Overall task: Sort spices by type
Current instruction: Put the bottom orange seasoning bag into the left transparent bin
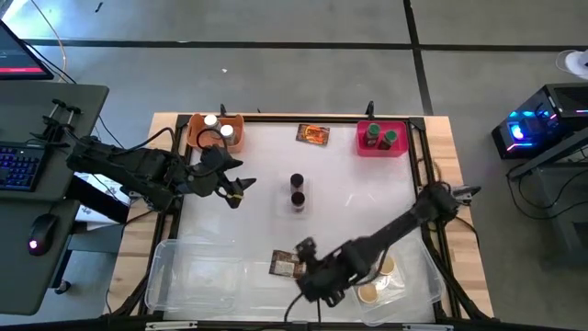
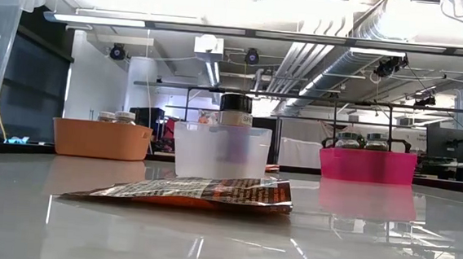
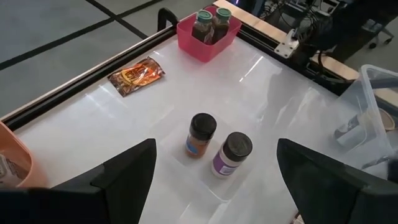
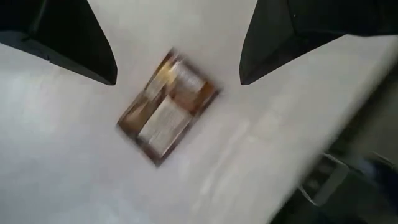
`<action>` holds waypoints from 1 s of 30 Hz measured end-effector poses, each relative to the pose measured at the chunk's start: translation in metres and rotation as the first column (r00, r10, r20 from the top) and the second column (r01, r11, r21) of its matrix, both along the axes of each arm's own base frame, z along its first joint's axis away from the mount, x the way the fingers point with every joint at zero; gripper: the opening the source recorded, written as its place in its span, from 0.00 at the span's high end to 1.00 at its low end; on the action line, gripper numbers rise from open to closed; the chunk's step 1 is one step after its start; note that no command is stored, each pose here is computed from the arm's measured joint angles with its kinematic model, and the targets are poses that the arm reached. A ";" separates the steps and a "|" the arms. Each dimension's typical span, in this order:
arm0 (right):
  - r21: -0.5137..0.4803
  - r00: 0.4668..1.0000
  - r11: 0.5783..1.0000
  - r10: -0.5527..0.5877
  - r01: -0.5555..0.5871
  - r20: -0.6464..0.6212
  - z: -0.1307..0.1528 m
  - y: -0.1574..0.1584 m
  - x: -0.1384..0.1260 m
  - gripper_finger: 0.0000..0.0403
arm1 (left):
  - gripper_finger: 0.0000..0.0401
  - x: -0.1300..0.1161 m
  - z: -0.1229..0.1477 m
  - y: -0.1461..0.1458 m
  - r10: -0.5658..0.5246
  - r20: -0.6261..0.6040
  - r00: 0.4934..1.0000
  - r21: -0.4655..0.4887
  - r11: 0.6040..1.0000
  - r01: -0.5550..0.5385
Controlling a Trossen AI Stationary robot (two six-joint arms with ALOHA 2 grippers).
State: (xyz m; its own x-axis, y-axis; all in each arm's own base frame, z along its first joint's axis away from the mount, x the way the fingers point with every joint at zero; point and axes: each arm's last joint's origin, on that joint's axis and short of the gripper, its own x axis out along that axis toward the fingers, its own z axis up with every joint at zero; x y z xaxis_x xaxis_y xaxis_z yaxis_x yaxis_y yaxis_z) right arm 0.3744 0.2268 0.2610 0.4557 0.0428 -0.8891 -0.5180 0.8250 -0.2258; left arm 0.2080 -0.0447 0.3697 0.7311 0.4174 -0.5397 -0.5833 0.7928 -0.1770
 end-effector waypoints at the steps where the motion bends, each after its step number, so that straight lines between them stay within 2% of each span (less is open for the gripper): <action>1: -0.043 0.999 0.998 0.041 -0.040 0.015 -0.009 0.005 0.004 0.17 | 0.20 0.000 0.000 0.000 0.001 0.002 1.000 -0.001 1.000 -0.001; 5: -0.074 0.995 0.992 0.100 -0.101 -0.017 -0.041 0.016 0.014 0.17 | 0.20 0.000 0.000 0.000 0.012 0.012 1.000 -0.022 1.000 -0.012; 9: -0.074 0.995 0.993 0.088 -0.092 -0.050 -0.047 0.010 0.018 0.17 | 0.20 0.000 0.000 0.000 0.014 0.014 1.000 -0.026 1.000 -0.014; 13: 0.037 0.993 0.998 0.054 -0.050 -0.110 -0.047 -0.005 0.025 0.19 | 0.20 0.000 0.000 0.000 0.033 0.028 0.999 -0.053 0.998 -0.032; 16: 0.147 0.983 0.989 0.054 -0.028 -0.176 -0.047 -0.019 0.031 0.22 | 0.20 0.000 0.000 0.000 0.043 0.035 0.998 -0.066 0.997 -0.041; 18: 0.186 0.980 0.983 0.034 0.003 -0.198 -0.048 -0.027 0.035 0.23 | 0.20 0.000 0.000 0.000 0.046 0.037 0.998 -0.069 0.997 -0.043; 22: 0.161 0.981 0.985 -0.031 0.062 -0.192 -0.048 -0.039 0.040 0.24 | 0.20 0.000 0.000 0.000 0.049 0.039 0.998 -0.074 0.996 -0.046; 28: 0.024 0.975 0.992 0.124 -0.122 -0.184 -0.060 -0.038 0.036 0.24 | 0.20 0.000 0.000 0.000 0.056 0.043 0.998 -0.081 0.995 -0.052; 30: 0.015 0.967 0.989 0.150 -0.150 -0.206 -0.070 -0.038 0.032 0.24 | 0.20 0.000 0.000 0.000 0.056 0.042 0.998 -0.080 0.995 -0.052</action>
State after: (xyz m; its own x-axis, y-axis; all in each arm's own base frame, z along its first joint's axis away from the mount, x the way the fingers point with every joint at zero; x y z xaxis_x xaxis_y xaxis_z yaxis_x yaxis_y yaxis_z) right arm 0.4066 0.1889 0.1909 0.2512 0.0966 -0.9631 -0.6715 0.7341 -0.1016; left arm 0.2081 -0.0448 0.3698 0.7327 0.4141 -0.5400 -0.6150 0.7428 -0.2648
